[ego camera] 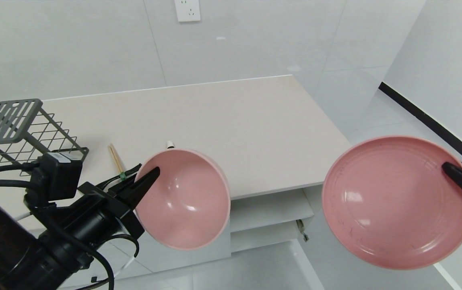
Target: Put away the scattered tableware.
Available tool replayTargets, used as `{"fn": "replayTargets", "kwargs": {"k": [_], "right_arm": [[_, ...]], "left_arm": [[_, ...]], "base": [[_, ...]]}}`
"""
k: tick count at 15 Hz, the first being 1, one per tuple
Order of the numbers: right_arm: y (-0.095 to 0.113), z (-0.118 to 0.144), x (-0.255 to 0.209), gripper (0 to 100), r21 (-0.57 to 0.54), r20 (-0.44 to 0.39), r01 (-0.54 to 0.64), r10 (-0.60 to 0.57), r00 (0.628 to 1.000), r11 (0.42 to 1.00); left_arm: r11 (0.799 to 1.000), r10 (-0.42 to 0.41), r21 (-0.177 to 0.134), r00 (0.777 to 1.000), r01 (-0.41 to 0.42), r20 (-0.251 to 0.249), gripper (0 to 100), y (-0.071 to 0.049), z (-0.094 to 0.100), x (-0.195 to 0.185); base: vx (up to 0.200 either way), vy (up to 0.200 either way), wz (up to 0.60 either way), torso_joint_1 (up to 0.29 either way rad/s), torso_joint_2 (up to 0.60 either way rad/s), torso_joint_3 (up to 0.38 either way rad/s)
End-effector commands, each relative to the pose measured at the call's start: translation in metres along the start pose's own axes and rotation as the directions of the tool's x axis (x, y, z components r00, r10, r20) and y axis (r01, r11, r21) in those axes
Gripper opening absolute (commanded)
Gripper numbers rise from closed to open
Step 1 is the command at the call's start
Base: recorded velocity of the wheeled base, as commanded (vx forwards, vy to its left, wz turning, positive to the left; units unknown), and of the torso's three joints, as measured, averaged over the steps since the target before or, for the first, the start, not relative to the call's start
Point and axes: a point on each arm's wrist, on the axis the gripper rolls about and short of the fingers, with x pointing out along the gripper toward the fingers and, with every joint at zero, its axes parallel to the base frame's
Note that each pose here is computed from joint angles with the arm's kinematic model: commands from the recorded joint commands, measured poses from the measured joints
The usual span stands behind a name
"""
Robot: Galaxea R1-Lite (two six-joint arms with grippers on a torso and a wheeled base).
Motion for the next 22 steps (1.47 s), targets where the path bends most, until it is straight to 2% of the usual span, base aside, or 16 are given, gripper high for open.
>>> {"fn": "replayTargets", "kwargs": {"k": [1, 9, 13, 15, 18, 22], "right_arm": [[0.000, 0.000, 0.000, 0, 0.000, -0.001, -0.001, 0.001, 1.000, 1.000], [0.000, 0.002, 0.000, 0, -0.014, 0.034, 0.006, -0.005, 0.999, 1.000], [0.001, -0.004, -0.001, 0, -0.002, 0.007, 0.001, -0.001, 1.000, 1.000], [0.001, -0.009, 0.000, 0, 0.006, -0.015, -0.005, 0.005, 1.000, 1.000], [0.002, -0.022, 0.006, 0, 0.036, -0.088, -0.022, 0.025, 0.996, 0.999], [0.001, -0.036, 0.019, 0, 0.053, -0.126, -0.033, 0.040, 0.991, 0.998]], "left_arm": [[1.000, 0.000, -0.001, 1.000, 0.000, 0.002, 0, 0.000, 0.000, 0.000], [1.000, -0.005, 0.000, 1.000, 0.005, -0.020, 0, -0.001, -0.004, -0.004], [0.999, -0.037, -0.004, 0.999, 0.037, -0.016, 0, -0.006, -0.003, -0.006], [0.998, -0.069, -0.005, 0.996, 0.069, -0.051, 0, -0.012, -0.009, -0.012], [0.997, -0.074, -0.006, 0.995, 0.074, -0.062, 0, -0.012, -0.011, -0.014], [0.997, -0.076, -0.005, 0.993, 0.076, -0.089, 0, -0.012, -0.015, -0.017]], "base": [[0.000, 0.000, 0.00, 0.000, 0.00, 0.000], [0.000, 0.000, 0.00, -0.048, 0.12, 0.063], [0.000, 0.000, 0.00, -0.061, 0.16, 0.089], [0.000, 0.000, 0.00, -0.102, 0.23, 0.134], [0.000, 0.000, 0.00, -0.098, 0.23, 0.131], [0.000, 0.000, 0.00, -0.211, 0.51, 0.295]]}}
